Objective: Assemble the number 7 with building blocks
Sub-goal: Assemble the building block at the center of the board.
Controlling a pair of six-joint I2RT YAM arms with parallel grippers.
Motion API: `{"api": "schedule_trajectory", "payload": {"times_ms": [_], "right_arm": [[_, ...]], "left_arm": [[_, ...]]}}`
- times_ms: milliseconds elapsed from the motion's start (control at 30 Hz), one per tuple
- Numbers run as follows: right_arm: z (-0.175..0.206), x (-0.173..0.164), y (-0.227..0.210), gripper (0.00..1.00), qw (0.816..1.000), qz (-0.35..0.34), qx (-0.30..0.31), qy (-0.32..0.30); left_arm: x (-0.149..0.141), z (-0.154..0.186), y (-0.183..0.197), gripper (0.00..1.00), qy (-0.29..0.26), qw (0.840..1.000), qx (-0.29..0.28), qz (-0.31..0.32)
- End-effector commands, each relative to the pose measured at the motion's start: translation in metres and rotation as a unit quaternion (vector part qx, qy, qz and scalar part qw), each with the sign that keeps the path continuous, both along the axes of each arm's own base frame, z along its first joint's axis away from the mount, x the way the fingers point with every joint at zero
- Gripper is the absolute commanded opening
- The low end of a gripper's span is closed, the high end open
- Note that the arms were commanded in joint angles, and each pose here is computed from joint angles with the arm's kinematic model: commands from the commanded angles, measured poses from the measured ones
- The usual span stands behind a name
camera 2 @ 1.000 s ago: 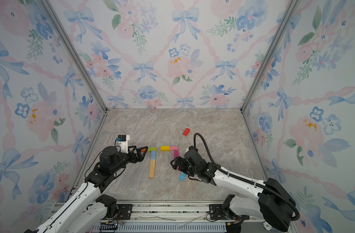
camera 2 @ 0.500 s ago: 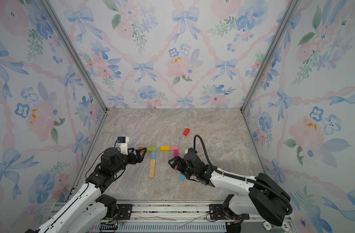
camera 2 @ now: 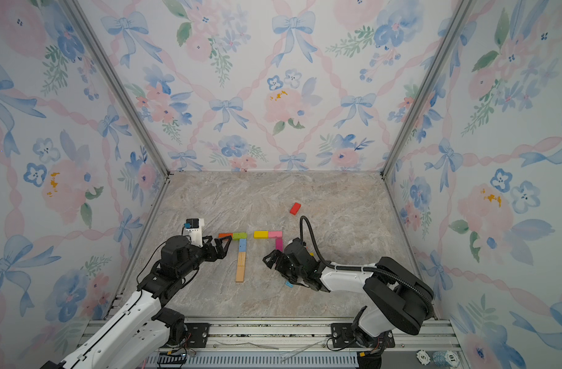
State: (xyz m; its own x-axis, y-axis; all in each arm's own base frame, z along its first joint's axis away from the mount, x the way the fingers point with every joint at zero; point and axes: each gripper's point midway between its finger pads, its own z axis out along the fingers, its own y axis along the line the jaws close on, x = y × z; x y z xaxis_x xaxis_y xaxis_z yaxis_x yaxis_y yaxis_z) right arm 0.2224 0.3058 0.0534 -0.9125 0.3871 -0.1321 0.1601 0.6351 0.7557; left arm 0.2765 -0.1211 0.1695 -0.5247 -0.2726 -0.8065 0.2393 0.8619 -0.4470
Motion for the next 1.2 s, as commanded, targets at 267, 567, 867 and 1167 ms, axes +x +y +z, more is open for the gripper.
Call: {"api": "schedule_trajectory", "payload": {"times_ms": [267,567,867,1167], "right_arm": [[-0.018,0.001,0.0,0.98,1.0,-0.004,-0.021,0.02],[-0.019,0.002,-0.004,0.98,0.999,-0.001,-0.032,0.022],[-0.015,0.005,-0.006,0.98,0.999,0.011,-0.042,0.018],[-0.017,0.007,-0.007,0.98,0.999,0.012,-0.046,0.017]], "left_arm": [[0.002,0.0,0.005,0.98,-0.01,1.0,0.001,0.007],[0.004,0.0,0.007,0.98,-0.01,1.0,-0.001,0.01],[0.003,0.0,0.007,0.98,-0.011,1.0,-0.002,0.01],[0.003,0.0,0.008,0.98,-0.012,1.0,-0.002,0.011]]}}
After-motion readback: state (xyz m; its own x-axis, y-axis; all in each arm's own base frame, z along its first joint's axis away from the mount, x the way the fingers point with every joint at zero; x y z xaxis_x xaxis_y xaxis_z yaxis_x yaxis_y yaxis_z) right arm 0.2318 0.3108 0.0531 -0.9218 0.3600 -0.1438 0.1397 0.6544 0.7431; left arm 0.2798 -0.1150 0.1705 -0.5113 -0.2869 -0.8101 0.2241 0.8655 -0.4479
